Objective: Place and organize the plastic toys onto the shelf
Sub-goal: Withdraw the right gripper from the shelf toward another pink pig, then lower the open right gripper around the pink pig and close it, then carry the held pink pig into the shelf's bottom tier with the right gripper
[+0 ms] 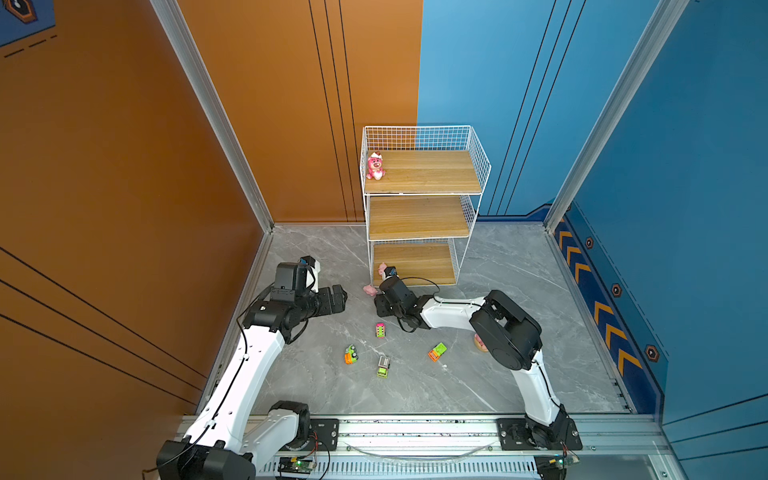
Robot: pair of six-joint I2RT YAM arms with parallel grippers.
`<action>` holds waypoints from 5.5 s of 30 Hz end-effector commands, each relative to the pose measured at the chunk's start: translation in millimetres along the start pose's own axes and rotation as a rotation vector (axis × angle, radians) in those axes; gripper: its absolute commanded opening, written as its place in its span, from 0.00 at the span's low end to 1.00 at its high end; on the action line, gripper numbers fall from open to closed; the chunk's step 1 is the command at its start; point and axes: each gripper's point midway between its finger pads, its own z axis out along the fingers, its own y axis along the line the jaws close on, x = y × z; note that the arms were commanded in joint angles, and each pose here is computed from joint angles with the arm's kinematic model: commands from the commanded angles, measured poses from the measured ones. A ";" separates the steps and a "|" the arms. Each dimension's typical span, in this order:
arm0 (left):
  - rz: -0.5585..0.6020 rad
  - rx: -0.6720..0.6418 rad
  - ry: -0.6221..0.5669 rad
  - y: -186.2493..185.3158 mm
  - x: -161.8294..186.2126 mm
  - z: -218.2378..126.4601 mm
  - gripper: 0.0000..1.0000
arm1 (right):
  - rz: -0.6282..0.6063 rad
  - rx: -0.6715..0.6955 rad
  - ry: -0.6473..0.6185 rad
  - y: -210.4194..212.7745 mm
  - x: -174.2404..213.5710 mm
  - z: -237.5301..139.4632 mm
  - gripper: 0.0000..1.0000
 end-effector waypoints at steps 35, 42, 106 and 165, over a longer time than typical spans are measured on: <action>0.014 -0.005 0.014 -1.1 5.9 4.7 0.98 | -0.054 0.110 0.040 -75.8 41.2 -120.0 0.56; 0.018 -0.004 0.004 -1.7 5.2 2.2 0.98 | 0.013 0.278 -0.103 -65.3 34.4 -123.7 0.66; 0.244 0.051 -0.034 -39.0 17.4 -13.7 0.98 | 0.010 0.288 -0.129 -51.4 1.6 -83.4 0.23; 0.212 0.046 -0.005 -32.8 17.8 -6.4 0.98 | 0.003 0.350 -0.076 -117.5 -101.2 31.6 0.45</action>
